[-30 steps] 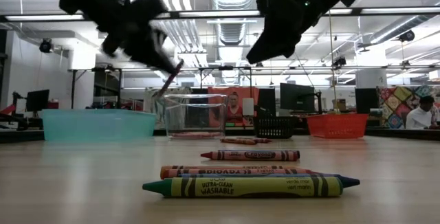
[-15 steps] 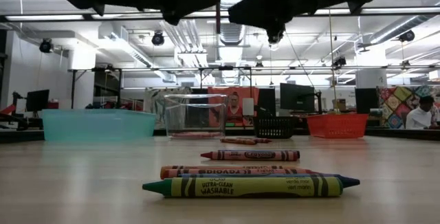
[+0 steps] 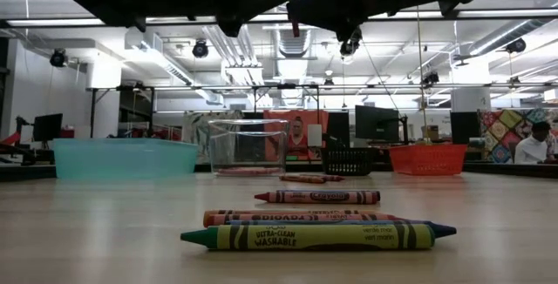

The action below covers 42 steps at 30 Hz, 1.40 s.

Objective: Sort crayons
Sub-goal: Put the red crayon into the transparent bin

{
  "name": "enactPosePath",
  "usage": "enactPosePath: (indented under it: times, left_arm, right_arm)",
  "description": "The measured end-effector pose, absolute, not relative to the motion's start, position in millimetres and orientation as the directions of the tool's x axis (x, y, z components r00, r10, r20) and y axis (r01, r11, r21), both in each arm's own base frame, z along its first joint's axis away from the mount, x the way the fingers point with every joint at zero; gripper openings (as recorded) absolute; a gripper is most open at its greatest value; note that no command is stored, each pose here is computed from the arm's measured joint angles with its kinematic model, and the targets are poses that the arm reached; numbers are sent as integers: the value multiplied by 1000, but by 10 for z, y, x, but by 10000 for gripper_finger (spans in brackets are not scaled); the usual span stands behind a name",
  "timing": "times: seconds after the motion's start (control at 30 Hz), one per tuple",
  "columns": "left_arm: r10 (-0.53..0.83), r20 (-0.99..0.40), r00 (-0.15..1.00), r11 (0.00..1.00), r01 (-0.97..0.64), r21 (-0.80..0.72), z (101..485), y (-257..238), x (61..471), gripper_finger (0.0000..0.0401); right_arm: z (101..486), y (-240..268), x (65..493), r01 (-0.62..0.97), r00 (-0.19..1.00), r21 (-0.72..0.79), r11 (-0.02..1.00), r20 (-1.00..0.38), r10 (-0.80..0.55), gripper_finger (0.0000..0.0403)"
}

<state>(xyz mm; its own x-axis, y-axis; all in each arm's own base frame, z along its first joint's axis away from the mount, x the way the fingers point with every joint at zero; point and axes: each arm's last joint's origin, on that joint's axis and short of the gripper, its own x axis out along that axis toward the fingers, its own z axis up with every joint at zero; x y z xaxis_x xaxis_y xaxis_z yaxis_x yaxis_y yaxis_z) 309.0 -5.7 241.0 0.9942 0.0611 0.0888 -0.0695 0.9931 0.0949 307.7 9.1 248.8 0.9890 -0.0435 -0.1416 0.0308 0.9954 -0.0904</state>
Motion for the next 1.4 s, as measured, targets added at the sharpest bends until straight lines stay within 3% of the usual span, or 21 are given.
enactPosePath:
  times: [0.3,0.53,0.8,1.1,1.4]
  left_arm:
    - [61,93,994,995,-68,76,2415,-60,3089,8]
    - [68,110,992,995,-76,71,2481,-56,3052,71]
    - [108,18,994,979,-109,169,2726,-35,2771,140]
    - [320,-60,945,935,-305,183,3064,41,2158,153]
    - [322,-43,946,945,-319,76,3226,49,1777,153]
  right_arm:
    - [2532,90,3092,31,991,-116,993,-129,-46,19]
    - [2649,73,3142,34,988,-108,994,-143,-50,15]
    - [2975,-142,3268,116,932,-155,981,-325,-162,13]
    - [3196,-701,3614,175,847,-276,945,-447,-288,13]
    - [3052,-1514,4092,157,727,-351,923,-592,-348,13]
